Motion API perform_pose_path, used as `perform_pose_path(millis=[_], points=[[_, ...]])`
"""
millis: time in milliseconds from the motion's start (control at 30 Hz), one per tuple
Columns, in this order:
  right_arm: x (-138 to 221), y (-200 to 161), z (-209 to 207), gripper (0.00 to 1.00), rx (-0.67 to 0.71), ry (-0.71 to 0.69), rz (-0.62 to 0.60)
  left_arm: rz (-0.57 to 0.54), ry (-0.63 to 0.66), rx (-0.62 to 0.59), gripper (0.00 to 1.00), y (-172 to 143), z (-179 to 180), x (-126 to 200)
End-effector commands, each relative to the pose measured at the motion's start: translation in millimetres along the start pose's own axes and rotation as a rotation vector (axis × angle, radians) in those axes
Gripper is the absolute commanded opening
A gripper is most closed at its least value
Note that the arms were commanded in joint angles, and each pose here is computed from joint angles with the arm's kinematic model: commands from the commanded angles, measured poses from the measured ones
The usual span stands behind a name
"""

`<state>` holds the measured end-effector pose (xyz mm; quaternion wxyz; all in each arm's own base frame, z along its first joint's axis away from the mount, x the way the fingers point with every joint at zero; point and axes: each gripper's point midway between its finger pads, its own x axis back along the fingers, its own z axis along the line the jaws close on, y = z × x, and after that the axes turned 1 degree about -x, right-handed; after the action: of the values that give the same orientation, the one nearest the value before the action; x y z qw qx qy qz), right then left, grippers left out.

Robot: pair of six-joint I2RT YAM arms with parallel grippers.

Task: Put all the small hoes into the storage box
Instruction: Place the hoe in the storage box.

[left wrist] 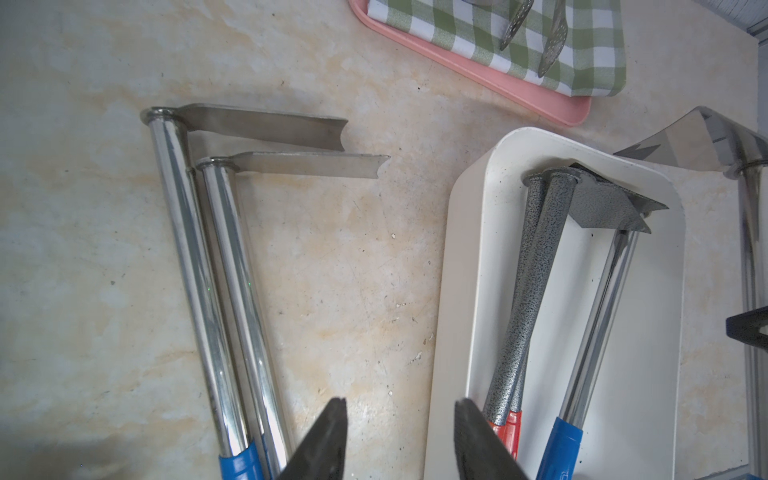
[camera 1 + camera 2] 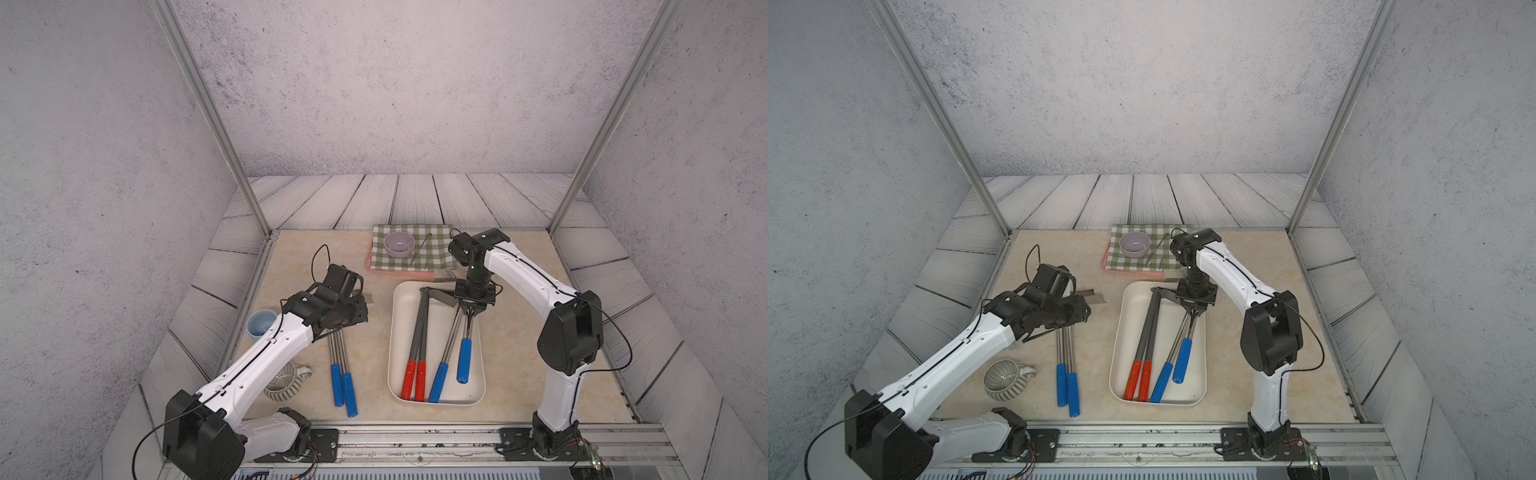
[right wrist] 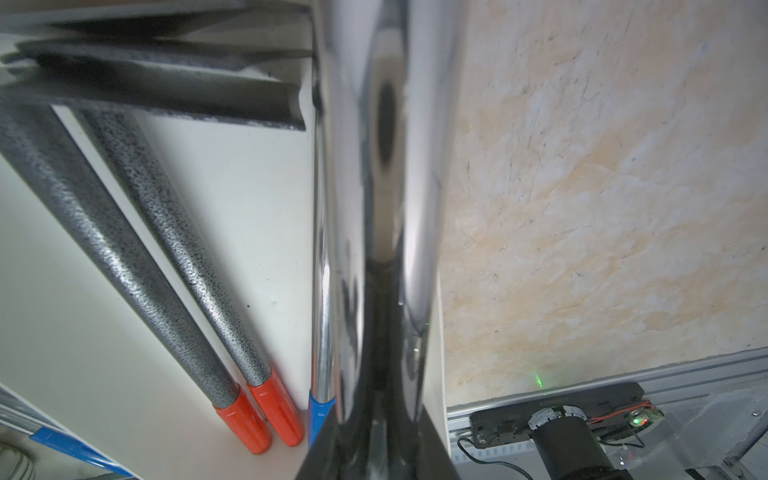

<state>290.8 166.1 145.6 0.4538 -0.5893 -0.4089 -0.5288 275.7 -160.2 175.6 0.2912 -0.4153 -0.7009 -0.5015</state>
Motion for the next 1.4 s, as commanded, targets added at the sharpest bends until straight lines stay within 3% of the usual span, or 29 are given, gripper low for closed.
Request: perform_pose_path(millis=[0,933,1367], points=[[-1.1,-0.5,0.1,0.20,-0.013,-0.017,-0.012,-0.006,-0.006,-0.002,0.46,-1.3,4.0,1.9],[-51.5,-7.2,15.3,0.23,-0.020,-0.104,0.042,-0.003,-0.016,0.022,0.46,-5.9,12.3,0.4],[-54.1,-17.0,36.1,0.26,-0.018,-0.054,0.075,0.000,-0.018,0.026,0.46,-6.6,13.0,-0.8]])
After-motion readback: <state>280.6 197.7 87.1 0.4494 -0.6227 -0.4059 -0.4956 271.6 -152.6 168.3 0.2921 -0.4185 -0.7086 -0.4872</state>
